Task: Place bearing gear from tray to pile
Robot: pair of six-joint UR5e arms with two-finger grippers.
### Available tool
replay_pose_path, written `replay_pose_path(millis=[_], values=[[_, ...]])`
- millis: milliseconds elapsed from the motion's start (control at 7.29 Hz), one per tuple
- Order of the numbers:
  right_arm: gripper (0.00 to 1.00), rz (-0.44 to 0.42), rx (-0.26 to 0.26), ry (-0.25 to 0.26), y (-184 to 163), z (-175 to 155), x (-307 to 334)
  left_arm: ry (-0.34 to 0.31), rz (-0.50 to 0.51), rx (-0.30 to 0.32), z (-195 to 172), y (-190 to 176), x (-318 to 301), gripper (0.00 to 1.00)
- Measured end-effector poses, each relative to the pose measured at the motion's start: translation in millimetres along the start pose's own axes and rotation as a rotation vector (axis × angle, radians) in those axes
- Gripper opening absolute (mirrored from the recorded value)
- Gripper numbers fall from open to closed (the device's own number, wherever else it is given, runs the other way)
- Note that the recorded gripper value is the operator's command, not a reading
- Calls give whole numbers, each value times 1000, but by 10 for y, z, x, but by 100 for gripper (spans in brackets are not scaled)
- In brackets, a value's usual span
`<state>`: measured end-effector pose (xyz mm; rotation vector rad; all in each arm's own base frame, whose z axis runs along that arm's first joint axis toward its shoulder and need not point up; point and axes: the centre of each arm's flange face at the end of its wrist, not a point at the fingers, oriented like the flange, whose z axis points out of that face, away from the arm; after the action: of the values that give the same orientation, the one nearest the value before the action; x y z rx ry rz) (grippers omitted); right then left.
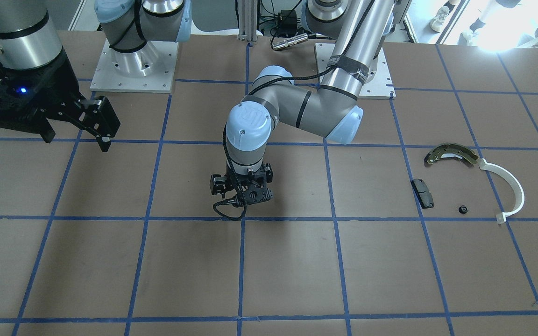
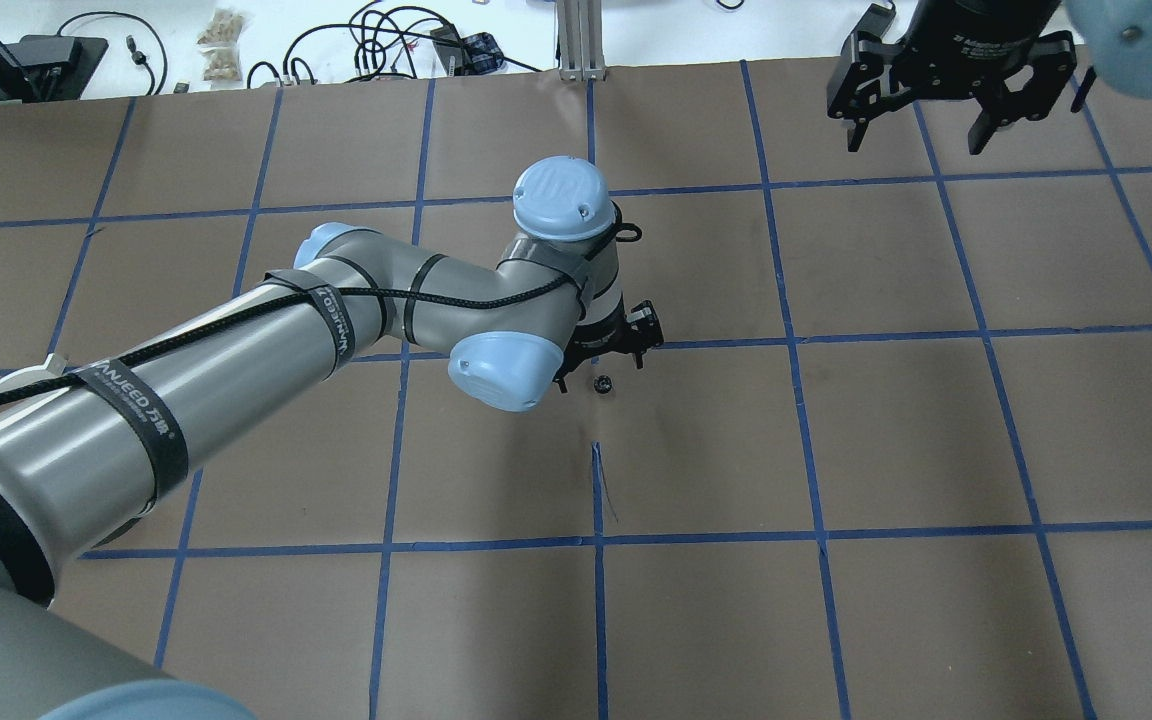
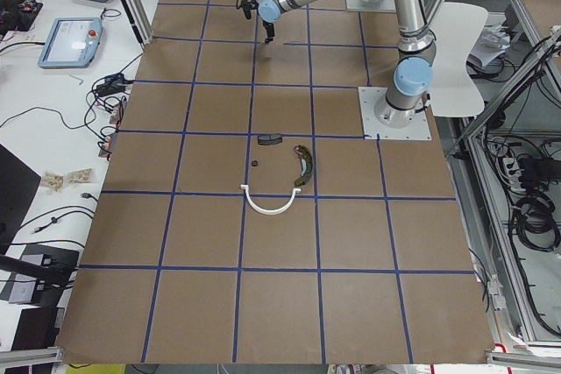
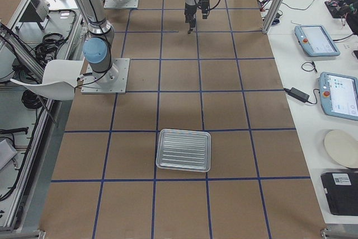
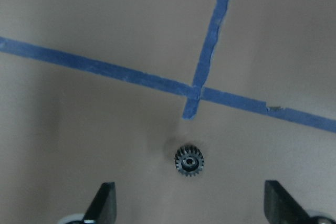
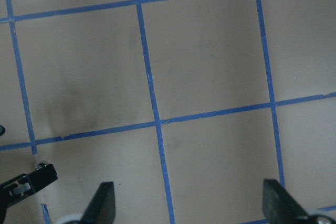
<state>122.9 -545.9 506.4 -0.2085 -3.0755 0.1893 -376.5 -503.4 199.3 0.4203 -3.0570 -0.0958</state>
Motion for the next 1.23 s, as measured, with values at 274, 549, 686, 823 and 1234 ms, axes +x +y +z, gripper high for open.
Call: replay_pose_path(millis=[274, 549, 686, 823, 1234], values=[[100, 1, 16, -26, -49, 70, -76, -8, 3, -2, 136, 23, 73, 98], [100, 1, 15, -30, -53, 86, -87, 8, -10, 22, 229, -27, 115, 89], [100, -1, 15, -31, -52, 86, -88, 8, -28, 21, 276, -34, 120, 87], [100, -2, 13, -31, -51, 87, -88, 5, -37, 18, 312, -34, 120, 61], [100, -3, 8, -31, -40, 94, -95, 3, -41, 17, 324, -20, 113, 18]])
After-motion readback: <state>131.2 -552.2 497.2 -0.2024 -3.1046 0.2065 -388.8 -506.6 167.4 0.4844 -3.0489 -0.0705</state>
